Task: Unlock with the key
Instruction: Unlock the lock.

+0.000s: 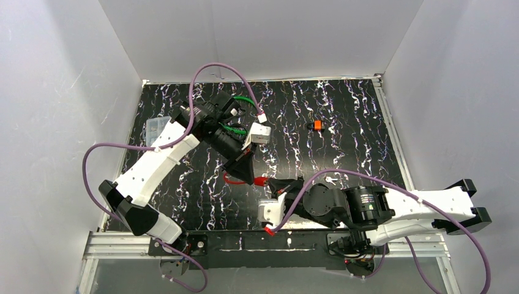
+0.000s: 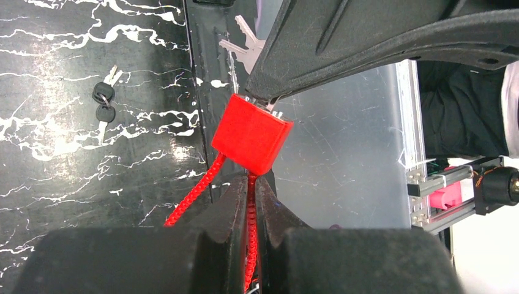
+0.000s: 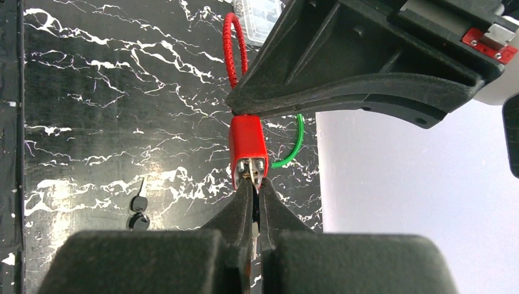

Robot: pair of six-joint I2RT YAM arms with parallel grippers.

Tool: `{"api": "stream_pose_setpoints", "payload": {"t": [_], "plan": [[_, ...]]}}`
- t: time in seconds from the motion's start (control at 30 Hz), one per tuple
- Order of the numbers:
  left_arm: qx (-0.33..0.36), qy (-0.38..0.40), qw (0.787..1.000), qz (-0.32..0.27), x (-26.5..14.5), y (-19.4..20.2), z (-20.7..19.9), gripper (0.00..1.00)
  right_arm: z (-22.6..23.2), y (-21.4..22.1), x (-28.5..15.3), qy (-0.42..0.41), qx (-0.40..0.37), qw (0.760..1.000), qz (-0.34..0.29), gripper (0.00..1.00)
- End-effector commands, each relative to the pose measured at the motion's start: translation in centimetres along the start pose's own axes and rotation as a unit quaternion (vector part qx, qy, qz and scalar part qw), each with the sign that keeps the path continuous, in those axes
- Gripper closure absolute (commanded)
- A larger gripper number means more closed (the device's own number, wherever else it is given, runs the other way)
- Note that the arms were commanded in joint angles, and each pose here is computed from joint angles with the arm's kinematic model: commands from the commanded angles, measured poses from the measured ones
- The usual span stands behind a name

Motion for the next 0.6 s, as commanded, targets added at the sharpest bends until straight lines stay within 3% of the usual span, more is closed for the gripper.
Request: {"api": "stream_pose_setpoints", "payload": {"t": [0.0,0.27,0.43,0.5,0.57], "plan": [[0.053,0.008,0.996,-0.073,-0.9,-3.7,-1.7,1.00,1.6,-1.3,0.9,-0.019,0.034,0.999,-0.036,0.99],[0.062,-0.003,0.994,-0.085,-0.9,-4.0,-1.5,1.00,2.2,-2.5,1.4,-0.028,0.073,0.995,-0.066,0.96],[0.065,-0.014,0.994,-0.081,-0.9,-3.7,-1.1,1.00,2.5,-3.0,0.0,-0.059,0.104,0.989,-0.084,0.50],[0.068,-0.019,0.994,-0.078,-0.9,-3.6,-1.0,1.00,2.4,-3.1,-0.6,-0.069,0.112,0.987,-0.088,0.41],[0.069,-0.022,0.994,-0.078,-0.9,-3.6,-0.9,1.00,2.1,-3.2,-1.0,-0.068,0.117,0.987,-0.091,0.39]]}}
Point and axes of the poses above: each gripper's point midway between its finger pads, its own x axis out along the fingers, its own z axis along the line the jaws close on, y = z × x, the point moved 1 cm from there along -x, back along the fingers, and after that the axes turned 9 degrees about x, right-handed, at the moved point
